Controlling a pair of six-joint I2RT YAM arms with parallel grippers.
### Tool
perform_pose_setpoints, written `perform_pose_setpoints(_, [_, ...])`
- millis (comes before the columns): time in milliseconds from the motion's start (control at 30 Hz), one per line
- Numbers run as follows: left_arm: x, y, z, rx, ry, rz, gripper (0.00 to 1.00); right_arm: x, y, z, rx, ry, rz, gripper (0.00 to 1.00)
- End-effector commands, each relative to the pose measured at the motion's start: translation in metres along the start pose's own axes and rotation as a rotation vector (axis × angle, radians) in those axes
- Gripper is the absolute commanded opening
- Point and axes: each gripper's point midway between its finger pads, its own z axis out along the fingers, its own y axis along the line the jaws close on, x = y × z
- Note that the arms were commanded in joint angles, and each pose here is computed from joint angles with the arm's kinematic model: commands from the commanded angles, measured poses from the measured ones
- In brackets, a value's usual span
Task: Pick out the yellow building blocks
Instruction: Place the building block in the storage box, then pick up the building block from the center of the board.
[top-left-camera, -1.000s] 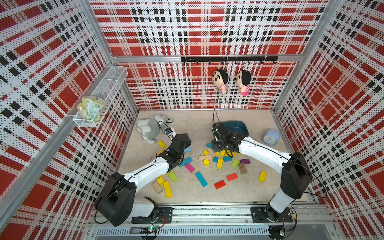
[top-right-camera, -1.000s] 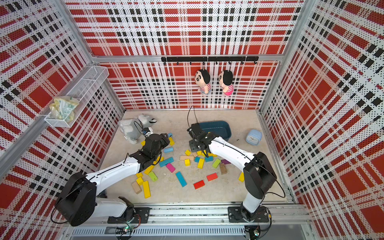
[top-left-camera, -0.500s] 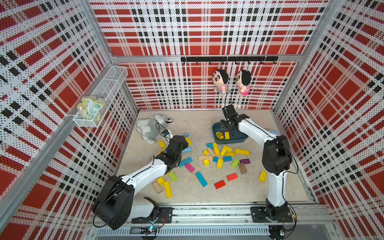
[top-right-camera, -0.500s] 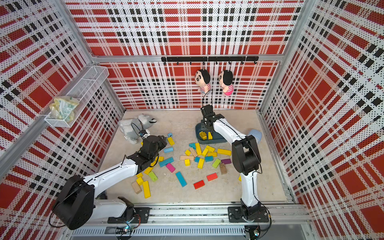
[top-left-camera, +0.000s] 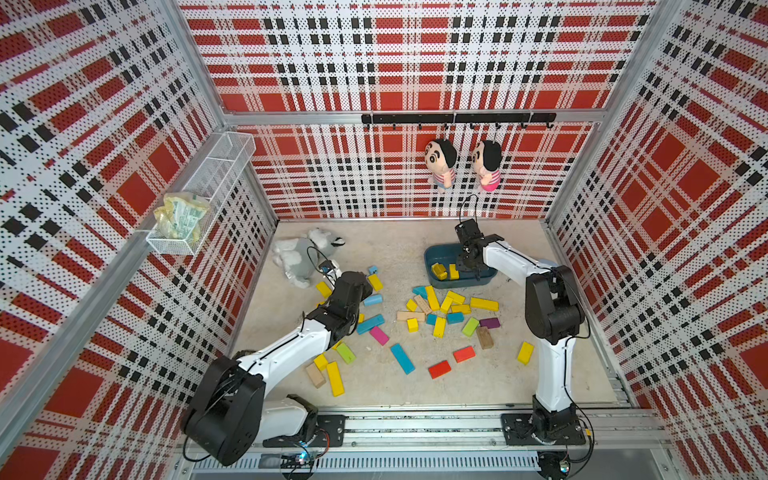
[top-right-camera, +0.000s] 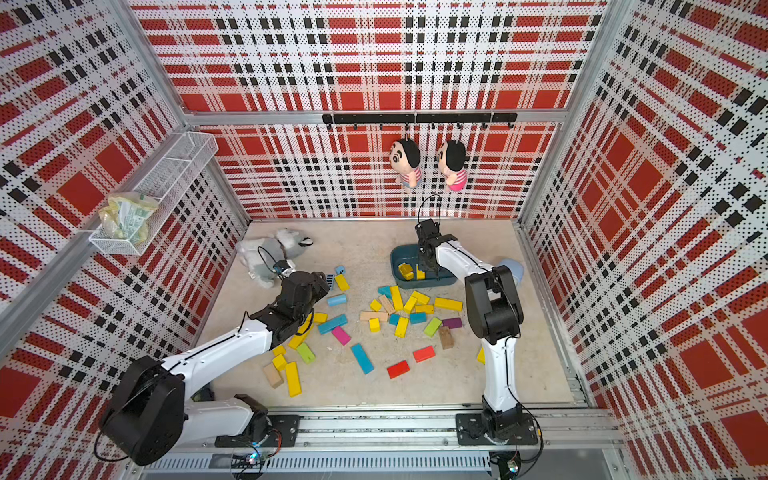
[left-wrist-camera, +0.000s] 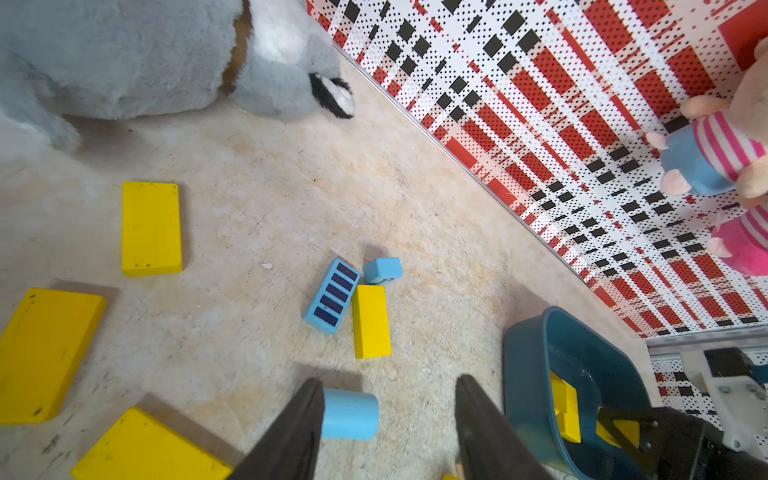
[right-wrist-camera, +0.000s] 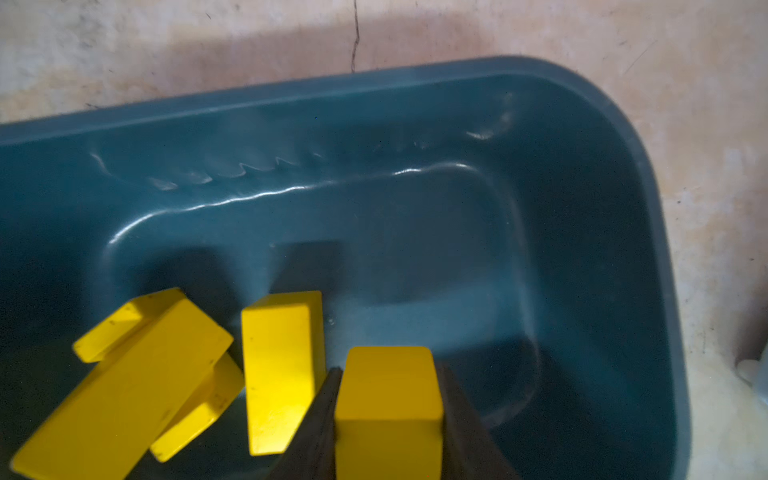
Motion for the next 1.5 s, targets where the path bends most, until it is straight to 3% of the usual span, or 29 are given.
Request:
perform_pose_setpoints(0, [-0.007, 0.009, -0.002, -0.029, -0.011, -0.008, 0.54, 0.01, -0.004, 0.014, 0.015, 0.025, 0.012, 0.25])
perform_pose_setpoints(167, [-0.017, 0.017, -0.002, -0.074, -0.016, 0.0, 0.54, 0.021, -0.004, 0.026, 0.012, 0.05, 0.016, 0.32])
perform_pose_setpoints(333, [-0.026, 0.023, -0.002, -0.088, -0.019, -0.016, 0.54, 0.028, -0.004, 0.03, 0.012, 0.056, 0.026, 0.48])
perform_pose_setpoints(500, [-0.028, 0.028, 0.001, -0.124, -0.01, -0.001, 0.53, 0.026, -0.002, 0.027, -0.01, 0.045, 0.033, 0.57])
perform_pose_setpoints(700, [-0.021, 0.034, -0.001, -0.143, 0.019, 0.004, 0.53, -0.001, -0.008, -0.016, -0.027, -0.068, 0.056, 0.62])
perform_pose_setpoints(833, [0.001, 0.042, -0.002, -0.151, 0.09, 0.023, 0.54, -0.012, 0.007, -0.06, -0.164, -0.165, 0.073, 0.62])
perform_pose_setpoints(1133, [0.055, 0.059, -0.014, -0.189, 0.264, 0.107, 0.55, 0.057, 0.073, -0.114, -0.322, -0.175, -0.06, 0.61])
perform_pose_setpoints(1300, [0.08, 0.068, -0.02, -0.22, 0.329, 0.131, 0.57, 0.096, 0.102, -0.122, -0.385, -0.13, -0.116, 0.61])
perform_pose_setpoints(1467, [0.08, 0.082, -0.014, -0.283, 0.322, 0.123, 0.59, 0.104, 0.11, -0.12, -0.391, -0.109, -0.145, 0.61])
